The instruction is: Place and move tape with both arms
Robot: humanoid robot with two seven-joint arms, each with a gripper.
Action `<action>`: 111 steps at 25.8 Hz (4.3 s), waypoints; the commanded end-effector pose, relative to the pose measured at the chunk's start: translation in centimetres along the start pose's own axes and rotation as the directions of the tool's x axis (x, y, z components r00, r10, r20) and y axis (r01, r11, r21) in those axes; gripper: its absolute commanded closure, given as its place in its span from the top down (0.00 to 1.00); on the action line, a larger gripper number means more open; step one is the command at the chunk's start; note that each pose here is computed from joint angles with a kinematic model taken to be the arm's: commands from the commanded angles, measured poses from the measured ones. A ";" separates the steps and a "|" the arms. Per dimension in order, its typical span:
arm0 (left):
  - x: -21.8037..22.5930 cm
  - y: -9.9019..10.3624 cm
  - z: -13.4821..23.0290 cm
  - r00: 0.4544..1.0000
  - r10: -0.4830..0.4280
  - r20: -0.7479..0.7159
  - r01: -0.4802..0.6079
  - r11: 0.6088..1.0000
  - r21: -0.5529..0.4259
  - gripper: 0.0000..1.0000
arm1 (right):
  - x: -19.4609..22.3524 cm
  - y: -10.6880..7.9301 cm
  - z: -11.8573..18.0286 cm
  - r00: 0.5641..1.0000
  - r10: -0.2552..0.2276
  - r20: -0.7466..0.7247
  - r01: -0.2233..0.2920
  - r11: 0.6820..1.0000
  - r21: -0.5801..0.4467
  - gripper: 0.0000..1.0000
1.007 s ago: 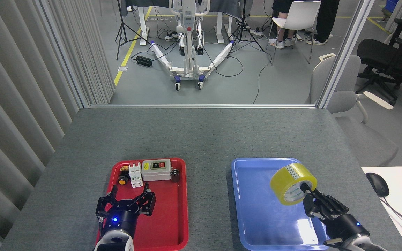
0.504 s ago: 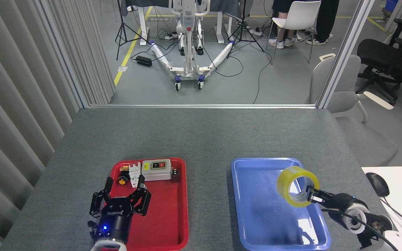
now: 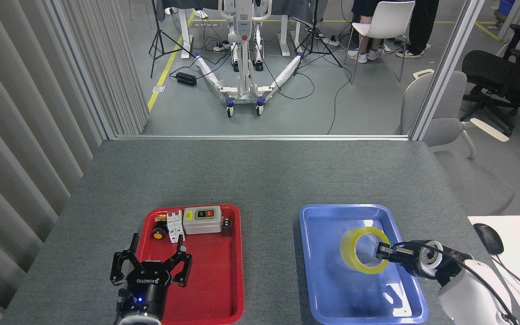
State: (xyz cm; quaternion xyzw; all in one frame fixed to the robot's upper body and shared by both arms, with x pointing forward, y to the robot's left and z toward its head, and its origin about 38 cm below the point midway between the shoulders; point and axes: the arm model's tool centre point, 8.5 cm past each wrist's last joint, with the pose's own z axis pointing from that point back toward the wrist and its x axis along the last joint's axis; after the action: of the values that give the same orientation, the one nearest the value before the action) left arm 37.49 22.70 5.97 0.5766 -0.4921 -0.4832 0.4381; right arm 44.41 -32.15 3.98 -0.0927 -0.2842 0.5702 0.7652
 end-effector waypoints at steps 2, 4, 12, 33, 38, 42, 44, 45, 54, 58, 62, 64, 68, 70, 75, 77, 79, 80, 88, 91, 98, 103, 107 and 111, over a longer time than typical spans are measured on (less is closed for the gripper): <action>0.1 -1.1 0.6 0.999 -0.010 0.041 0.014 0.996 -0.092 0.99 | 0.3 -0.3 -0.5 1.000 -0.019 0.001 0.019 1.000 0.014 0.13; 0.0 -1.0 0.6 0.999 -0.014 0.044 0.018 0.996 -0.087 1.00 | 0.8 -0.4 -0.8 1.000 -0.023 0.009 0.023 1.000 0.015 0.15; -0.6 0.1 0.4 1.000 -0.005 0.015 0.006 0.999 -0.043 1.00 | 0.8 -0.1 -1.2 1.000 -0.028 0.007 0.028 0.999 0.022 0.24; -1.4 0.0 -0.2 1.000 -0.012 -0.028 0.011 0.999 -0.044 1.00 | 1.6 0.5 -1.7 0.999 -0.035 0.018 0.035 0.999 0.031 0.39; -1.4 0.1 -0.4 1.000 -0.011 -0.026 0.010 0.999 -0.048 1.00 | 1.9 0.3 -1.6 0.999 -0.028 0.026 0.027 0.999 0.023 0.41; -1.3 0.0 -0.2 1.000 -0.008 -0.024 0.006 0.999 -0.053 1.00 | 3.4 -0.5 -1.1 0.997 0.003 0.073 0.001 0.998 -0.057 0.53; -1.3 0.0 -0.2 1.000 0.005 -0.017 -0.006 0.998 -0.056 1.00 | 3.8 -0.9 -0.8 0.996 0.037 0.077 -0.029 0.994 -0.104 0.66; -1.2 0.0 -0.1 1.000 0.017 -0.010 -0.017 0.998 -0.058 1.00 | 3.7 -1.5 -0.2 0.996 0.056 0.069 -0.046 0.988 -0.144 0.74; -1.0 -0.1 -0.2 0.997 0.072 0.010 -0.071 0.996 -0.062 1.00 | -0.4 -0.9 4.8 0.953 0.304 -0.016 -0.244 0.733 -0.635 0.96; -1.2 -0.3 0.0 0.998 0.070 0.007 -0.069 0.995 -0.066 1.00 | -0.9 0.9 7.5 0.911 0.365 -0.191 -0.361 0.482 -0.799 0.95; -1.2 -0.5 0.3 0.998 0.068 0.007 -0.067 0.995 -0.069 1.00 | 0.0 4.0 9.3 0.895 0.389 -0.217 -0.378 0.406 -0.832 0.96; -1.2 -0.5 0.3 0.998 0.069 0.007 -0.069 0.995 -0.071 1.00 | -0.3 5.6 9.2 0.902 0.358 -0.240 -0.386 0.424 -0.819 0.97; -1.3 -0.5 0.3 0.998 0.069 0.007 -0.069 0.995 -0.071 1.00 | -1.7 7.5 9.5 0.899 0.346 -0.268 -0.410 0.447 -0.795 0.97; -1.3 -0.5 0.3 0.998 0.069 0.007 -0.069 0.995 -0.071 1.00 | -2.3 7.6 9.7 0.906 0.340 -0.251 -0.393 0.456 -0.799 0.98; -1.3 -0.3 0.0 0.998 0.068 0.007 -0.067 0.996 -0.065 1.00 | -3.1 8.5 9.7 0.917 0.329 -0.227 -0.370 0.484 -0.793 0.98; -1.3 -0.3 0.0 0.998 0.069 0.010 -0.068 0.996 -0.063 1.00 | -3.0 8.8 9.5 0.919 0.325 -0.221 -0.364 0.493 -0.790 0.98; -1.3 -0.3 -0.1 0.998 0.070 0.010 -0.069 0.996 -0.060 1.00 | -2.9 9.1 9.1 0.924 0.317 -0.214 -0.354 0.493 -0.794 0.98; -1.2 -0.4 0.0 0.998 0.068 0.011 -0.068 0.996 -0.062 1.00 | -2.8 9.2 9.0 0.927 0.313 -0.208 -0.346 0.494 -0.798 0.98; -1.2 0.0 -1.0 0.997 0.070 0.015 -0.070 0.996 -0.048 1.00 | -2.3 9.3 8.8 0.925 0.330 -0.189 -0.339 0.494 -0.801 0.98; -1.1 0.4 -1.8 0.997 0.075 0.032 -0.073 0.997 -0.039 1.00 | -2.0 9.3 8.7 0.929 0.322 -0.181 -0.328 0.493 -0.806 0.98; -1.2 0.1 -1.9 0.997 0.074 0.029 -0.072 0.996 -0.045 1.00 | -1.2 9.0 8.5 0.939 0.303 -0.162 -0.300 0.492 -0.818 0.99; -1.1 0.4 -2.2 0.996 0.080 0.030 -0.079 0.996 -0.036 1.00 | -1.1 9.0 8.4 0.940 0.301 -0.158 -0.295 0.491 -0.819 0.99; -1.2 -0.2 -2.5 0.993 0.120 0.003 -0.119 0.991 -0.058 1.00 | -1.1 8.9 8.5 0.940 0.302 -0.158 -0.296 0.491 -0.820 0.99; -1.4 -0.2 -2.9 0.981 0.191 -0.014 -0.192 0.980 -0.060 1.00 | -1.2 8.9 8.5 0.941 0.299 -0.157 -0.293 0.493 -0.820 0.99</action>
State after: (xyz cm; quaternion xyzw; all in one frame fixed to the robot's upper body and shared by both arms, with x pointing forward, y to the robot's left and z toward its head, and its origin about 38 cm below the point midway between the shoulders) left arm 40.09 24.11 6.44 0.5273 -0.5190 -0.4652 0.4860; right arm 32.31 -31.78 6.41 -0.4899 -0.5016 0.4899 0.5181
